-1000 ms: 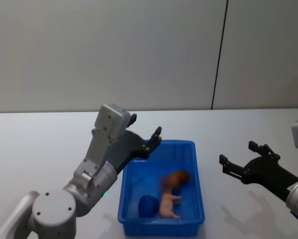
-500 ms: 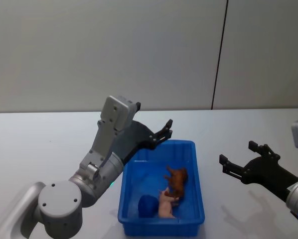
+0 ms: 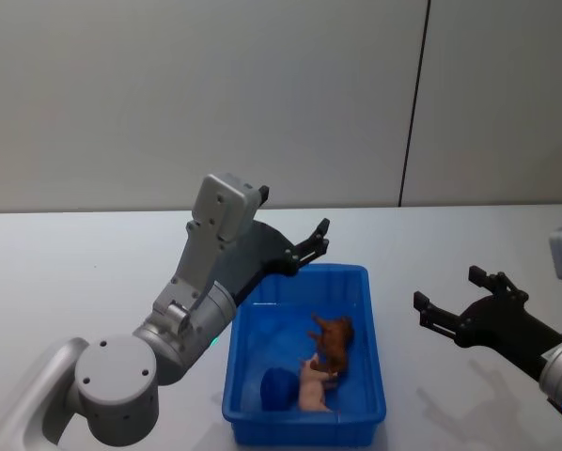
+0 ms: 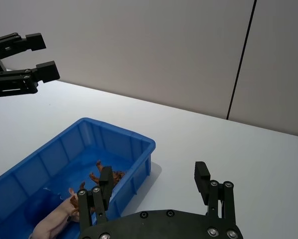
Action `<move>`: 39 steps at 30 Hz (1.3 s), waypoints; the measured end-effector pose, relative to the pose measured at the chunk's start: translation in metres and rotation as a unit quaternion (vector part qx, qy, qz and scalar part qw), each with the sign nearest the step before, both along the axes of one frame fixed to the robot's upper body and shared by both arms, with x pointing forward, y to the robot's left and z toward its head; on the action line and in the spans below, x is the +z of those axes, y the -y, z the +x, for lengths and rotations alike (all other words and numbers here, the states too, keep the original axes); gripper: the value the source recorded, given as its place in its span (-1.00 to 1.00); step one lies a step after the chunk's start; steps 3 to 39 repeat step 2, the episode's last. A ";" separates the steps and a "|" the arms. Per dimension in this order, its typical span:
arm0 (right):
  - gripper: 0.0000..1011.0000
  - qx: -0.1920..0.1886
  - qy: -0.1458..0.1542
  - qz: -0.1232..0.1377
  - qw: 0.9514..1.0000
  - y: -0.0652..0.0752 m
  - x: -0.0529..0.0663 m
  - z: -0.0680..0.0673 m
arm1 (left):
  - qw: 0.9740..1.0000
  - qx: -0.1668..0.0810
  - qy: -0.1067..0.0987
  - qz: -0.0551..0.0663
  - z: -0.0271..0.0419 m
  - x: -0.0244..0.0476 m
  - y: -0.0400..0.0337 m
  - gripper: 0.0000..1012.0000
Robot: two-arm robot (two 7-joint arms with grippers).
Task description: Pick up the two dolls from the table and place them into the box.
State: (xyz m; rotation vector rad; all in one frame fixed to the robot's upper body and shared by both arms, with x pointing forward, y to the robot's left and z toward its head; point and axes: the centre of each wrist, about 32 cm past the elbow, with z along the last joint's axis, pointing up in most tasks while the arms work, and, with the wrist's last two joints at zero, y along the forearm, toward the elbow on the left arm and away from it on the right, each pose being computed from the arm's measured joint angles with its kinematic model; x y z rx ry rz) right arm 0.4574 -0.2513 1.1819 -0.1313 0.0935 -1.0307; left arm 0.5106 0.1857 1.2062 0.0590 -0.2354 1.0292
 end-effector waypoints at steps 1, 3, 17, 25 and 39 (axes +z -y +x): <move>0.98 0.000 0.000 0.000 1.000 0.000 0.000 0.000 | 1.000 0.000 0.000 0.000 0.0000 0.0000 0.0000 0.98; 0.98 0.000 0.000 0.000 1.000 0.000 0.000 0.000 | 1.000 0.000 0.000 0.000 0.0001 0.0001 0.0001 0.98; 0.98 0.000 0.000 0.000 1.000 0.000 0.000 0.000 | 1.000 0.000 0.000 0.000 0.0001 0.0001 0.0001 0.98; 0.98 0.000 0.000 0.000 1.000 0.000 0.000 0.000 | 1.000 0.000 0.000 0.000 0.0001 0.0001 0.0001 0.98; 0.98 0.000 0.000 0.000 1.000 0.000 0.000 0.000 | 1.000 0.000 0.000 0.000 0.0001 0.0001 0.0001 0.98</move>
